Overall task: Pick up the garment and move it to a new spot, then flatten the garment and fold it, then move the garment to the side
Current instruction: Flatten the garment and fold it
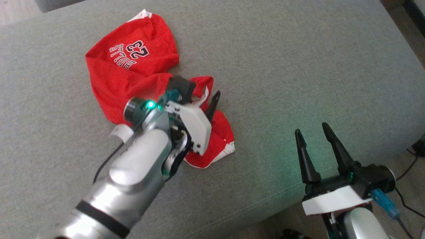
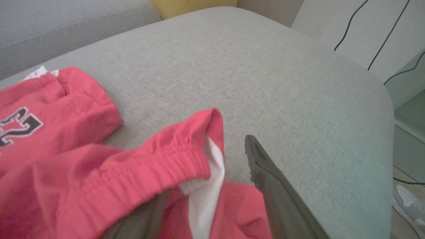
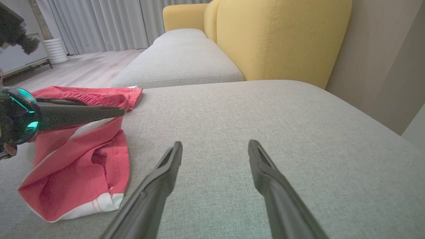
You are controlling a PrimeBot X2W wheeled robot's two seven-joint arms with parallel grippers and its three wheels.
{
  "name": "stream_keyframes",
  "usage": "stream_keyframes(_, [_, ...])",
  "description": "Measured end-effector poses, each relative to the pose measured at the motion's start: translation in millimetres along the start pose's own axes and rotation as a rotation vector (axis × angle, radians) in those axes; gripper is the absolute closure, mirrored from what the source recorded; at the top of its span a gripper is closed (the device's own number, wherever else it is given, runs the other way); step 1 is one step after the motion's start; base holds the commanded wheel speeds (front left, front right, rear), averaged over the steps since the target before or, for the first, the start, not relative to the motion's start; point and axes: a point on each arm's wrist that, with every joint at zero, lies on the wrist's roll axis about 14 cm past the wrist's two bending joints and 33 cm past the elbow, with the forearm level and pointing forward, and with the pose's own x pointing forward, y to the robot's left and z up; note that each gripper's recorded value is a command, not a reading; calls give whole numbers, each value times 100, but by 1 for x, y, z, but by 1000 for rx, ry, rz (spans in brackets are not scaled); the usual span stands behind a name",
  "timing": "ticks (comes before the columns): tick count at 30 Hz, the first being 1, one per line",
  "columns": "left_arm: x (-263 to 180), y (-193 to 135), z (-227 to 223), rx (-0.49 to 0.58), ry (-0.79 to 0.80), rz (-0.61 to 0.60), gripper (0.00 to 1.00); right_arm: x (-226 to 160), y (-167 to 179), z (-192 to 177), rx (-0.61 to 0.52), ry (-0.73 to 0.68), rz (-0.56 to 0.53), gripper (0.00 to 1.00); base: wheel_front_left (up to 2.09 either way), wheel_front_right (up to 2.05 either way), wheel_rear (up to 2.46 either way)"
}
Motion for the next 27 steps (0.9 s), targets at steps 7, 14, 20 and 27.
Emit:
stream_keyframes(7, [17, 7, 14, 59, 15, -17, 0, 0, -5, 0, 6, 2, -17, 0, 0, 0, 0])
stream_keyframes(14, [13, 8, -6, 68, 160, -73, 8, -4, -10, 4, 11, -13, -34, 0, 0, 0, 0])
stream_keyframes(20, [-1, -11, 8, -51, 156, -153, 24, -3, -8, 7, 16, -27, -25, 0, 0, 0, 0])
stream_keyframes(27, [-15, -32, 35, -160, 105, -239, 32, 0, 0, 11, 17, -41, 5, 0, 0, 0, 0])
